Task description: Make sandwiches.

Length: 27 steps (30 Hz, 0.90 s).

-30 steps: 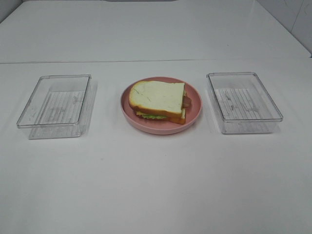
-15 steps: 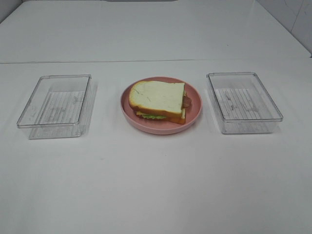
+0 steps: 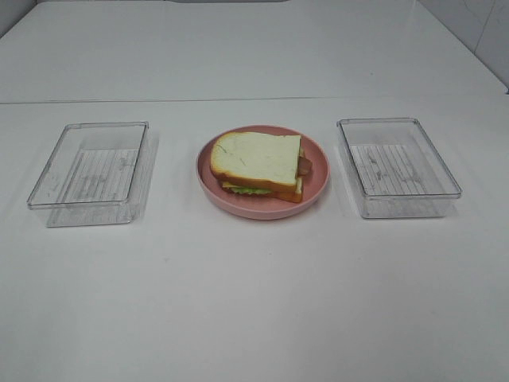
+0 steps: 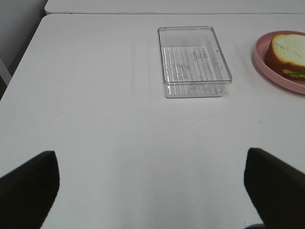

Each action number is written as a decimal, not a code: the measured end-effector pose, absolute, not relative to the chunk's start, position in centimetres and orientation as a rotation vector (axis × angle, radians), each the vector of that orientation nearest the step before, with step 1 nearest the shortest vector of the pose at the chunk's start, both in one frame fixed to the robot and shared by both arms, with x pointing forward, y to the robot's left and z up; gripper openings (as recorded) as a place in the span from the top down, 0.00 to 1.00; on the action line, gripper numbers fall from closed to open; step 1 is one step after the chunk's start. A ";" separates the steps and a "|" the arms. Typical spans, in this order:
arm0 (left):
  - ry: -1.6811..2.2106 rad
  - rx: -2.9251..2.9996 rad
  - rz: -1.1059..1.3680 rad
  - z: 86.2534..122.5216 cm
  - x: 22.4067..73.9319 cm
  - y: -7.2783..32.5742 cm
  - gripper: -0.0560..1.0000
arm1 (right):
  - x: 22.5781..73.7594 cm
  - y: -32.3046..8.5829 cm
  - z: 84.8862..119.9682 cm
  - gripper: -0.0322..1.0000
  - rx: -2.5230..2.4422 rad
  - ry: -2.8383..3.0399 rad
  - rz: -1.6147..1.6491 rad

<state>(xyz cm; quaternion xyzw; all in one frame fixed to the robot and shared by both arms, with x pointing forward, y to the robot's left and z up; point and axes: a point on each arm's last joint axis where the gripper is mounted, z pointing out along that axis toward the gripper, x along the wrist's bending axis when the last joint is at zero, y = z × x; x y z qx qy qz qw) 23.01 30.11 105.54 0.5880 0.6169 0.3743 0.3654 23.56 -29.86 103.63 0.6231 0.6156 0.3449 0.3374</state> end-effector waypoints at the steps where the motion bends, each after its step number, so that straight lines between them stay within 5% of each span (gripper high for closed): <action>1: 1.586 1.512 0.962 105.5 23.0 30.1 0.03 | 23.6 -29.9 103.6 0.06 1.624 1.604 0.899; 27: 1.626 1.477 0.981 105.6 23.0 30.0 0.03 | 23.6 -29.9 103.6 0.06 1.624 1.604 0.899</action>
